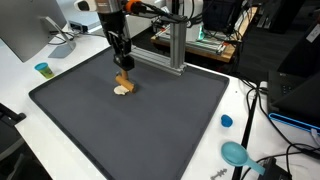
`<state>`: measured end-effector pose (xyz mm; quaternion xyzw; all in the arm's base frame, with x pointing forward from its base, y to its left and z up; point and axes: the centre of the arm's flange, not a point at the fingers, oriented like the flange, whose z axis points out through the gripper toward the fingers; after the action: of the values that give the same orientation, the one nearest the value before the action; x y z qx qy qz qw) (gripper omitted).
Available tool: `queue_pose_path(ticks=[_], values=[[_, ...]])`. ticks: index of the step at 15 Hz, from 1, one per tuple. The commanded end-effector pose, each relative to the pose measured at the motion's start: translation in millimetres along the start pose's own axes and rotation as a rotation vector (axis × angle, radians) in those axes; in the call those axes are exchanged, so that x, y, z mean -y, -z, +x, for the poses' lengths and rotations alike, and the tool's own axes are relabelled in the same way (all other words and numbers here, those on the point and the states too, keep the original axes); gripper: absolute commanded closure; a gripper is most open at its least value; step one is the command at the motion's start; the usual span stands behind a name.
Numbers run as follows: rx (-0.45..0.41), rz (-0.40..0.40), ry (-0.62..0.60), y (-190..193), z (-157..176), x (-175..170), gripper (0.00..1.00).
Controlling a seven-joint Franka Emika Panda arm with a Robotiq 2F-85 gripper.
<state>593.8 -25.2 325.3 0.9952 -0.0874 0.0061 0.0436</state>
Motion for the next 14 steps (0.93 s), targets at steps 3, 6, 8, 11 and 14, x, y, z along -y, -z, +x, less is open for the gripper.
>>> queue_pose_path(ticks=[3, 6, 8, 11, 14], values=[[0.089, -0.028, -0.01, -17, -8, -3, 0.78], [0.044, 0.003, 0.01, 11, -8, -12, 0.78], [-0.022, 0.009, 0.144, 44, -12, -29, 0.78], [-0.092, 0.018, 0.281, 99, -8, -52, 0.78], [-0.128, 0.055, 0.44, 122, 9, -56, 0.78]])
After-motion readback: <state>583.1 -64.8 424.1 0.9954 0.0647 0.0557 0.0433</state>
